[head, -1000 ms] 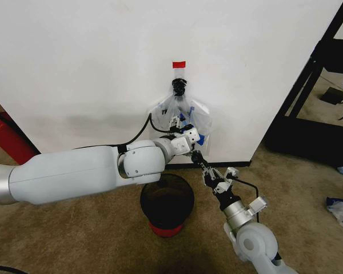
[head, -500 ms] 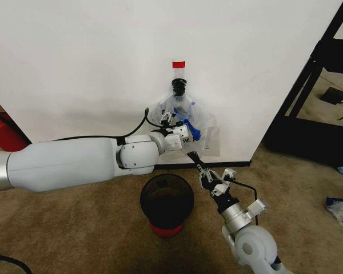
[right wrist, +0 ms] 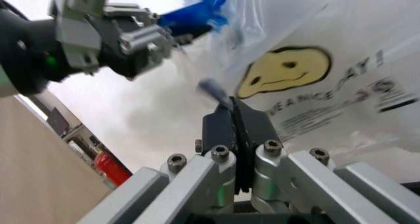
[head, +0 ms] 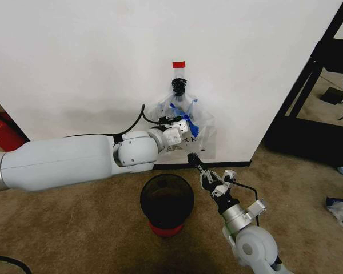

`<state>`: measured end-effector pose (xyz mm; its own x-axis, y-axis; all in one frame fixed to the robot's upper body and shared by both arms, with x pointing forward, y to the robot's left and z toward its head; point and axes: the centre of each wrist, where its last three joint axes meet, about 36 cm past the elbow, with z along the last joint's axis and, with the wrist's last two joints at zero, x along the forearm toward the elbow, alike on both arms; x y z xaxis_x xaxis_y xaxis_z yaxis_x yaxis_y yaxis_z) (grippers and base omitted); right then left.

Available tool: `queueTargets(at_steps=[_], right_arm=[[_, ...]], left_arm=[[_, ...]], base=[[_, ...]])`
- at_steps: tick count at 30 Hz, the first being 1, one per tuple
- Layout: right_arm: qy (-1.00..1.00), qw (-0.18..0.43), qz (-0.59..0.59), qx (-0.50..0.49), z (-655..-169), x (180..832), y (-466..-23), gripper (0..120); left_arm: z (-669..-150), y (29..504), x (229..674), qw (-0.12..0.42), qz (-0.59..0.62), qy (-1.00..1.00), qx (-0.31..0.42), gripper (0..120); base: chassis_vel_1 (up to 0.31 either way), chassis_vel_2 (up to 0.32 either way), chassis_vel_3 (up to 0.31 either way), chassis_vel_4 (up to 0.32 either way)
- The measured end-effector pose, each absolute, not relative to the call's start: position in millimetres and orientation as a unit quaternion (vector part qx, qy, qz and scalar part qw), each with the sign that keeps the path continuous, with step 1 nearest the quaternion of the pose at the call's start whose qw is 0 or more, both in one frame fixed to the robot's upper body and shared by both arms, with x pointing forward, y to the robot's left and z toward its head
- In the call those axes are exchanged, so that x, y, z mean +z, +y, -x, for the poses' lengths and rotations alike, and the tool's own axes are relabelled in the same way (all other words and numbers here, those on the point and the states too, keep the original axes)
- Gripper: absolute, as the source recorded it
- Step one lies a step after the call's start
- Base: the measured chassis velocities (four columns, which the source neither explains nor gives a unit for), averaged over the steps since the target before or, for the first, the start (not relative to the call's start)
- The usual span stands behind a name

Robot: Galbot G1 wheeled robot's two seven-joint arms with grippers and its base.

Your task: Pick up the garbage bag from the wall and place it over the trash bin.

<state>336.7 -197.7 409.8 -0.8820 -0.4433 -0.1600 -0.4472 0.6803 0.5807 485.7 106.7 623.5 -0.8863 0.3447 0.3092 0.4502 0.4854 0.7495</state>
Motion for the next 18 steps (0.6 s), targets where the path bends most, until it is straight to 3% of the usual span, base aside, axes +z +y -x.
queueTargets(at_steps=[3, 10, 18], right_arm=[[0.918, 0.005, 0.240, 0.317, -337.5, 410.0, -199.1, 0], [0.921, 0.006, 0.236, 0.311, -335.8, 413.1, -203.1, 0], [0.931, 0.026, 0.251, 0.265, -319.0, 430.6, -221.0, 25]], left_arm=[[-480.7, 107.0, 626.4, 0.069, 0.217, -0.881, -0.415, 1], [-462.2, 109.0, 621.3, 0.088, 0.185, -0.924, -0.323, 0], [-453.4, 112.1, 611.4, 0.057, 0.160, -0.963, -0.210, 0]], base=[[0.000, 0.000, 0.000, 0.000], [0.000, 0.000, 0.000, 0.000], [0.000, 0.000, 0.000, 0.000]])
